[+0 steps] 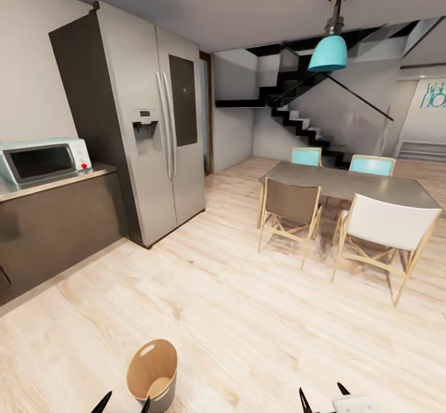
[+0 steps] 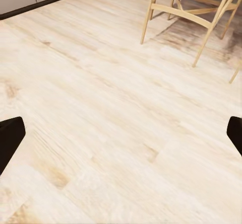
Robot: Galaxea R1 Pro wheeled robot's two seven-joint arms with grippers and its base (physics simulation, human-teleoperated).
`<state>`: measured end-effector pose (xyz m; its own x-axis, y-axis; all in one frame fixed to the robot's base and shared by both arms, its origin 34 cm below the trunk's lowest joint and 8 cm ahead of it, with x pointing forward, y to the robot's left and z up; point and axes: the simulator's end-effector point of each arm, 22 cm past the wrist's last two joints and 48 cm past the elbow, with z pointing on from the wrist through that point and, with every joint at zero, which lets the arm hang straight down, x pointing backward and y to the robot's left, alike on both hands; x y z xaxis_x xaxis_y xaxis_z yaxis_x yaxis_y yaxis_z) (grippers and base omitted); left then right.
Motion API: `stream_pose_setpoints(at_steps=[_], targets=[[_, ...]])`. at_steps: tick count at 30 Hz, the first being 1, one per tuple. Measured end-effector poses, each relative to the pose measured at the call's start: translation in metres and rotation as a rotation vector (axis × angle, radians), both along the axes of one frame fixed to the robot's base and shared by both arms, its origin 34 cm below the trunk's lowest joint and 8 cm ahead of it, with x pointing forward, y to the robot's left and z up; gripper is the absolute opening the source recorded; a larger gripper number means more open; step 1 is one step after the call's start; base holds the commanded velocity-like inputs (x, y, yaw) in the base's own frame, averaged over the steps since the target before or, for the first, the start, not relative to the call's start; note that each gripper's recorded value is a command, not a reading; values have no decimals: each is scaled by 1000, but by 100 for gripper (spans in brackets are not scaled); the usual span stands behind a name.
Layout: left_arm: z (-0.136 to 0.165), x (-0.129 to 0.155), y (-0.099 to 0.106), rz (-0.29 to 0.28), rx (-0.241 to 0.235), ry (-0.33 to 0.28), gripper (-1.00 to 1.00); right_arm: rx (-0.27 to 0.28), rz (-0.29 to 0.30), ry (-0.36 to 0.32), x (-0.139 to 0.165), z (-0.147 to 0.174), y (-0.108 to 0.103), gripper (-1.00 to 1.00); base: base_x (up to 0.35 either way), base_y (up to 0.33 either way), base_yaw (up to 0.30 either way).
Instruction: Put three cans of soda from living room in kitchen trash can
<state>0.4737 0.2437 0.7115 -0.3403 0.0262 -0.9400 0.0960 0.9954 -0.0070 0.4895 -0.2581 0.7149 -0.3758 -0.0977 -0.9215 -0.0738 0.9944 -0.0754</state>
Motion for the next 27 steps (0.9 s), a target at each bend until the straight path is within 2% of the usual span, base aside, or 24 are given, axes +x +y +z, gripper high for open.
stream_pose_setpoints(at_steps=[14,27], targets=[[1,0,0,-1,-1,-2,100,3,4,-1,1,0,1,100,0,0,25],[1,0,-1,-3,-1,-3,100,1,3,-1,0,0,1,100,0,0,206]])
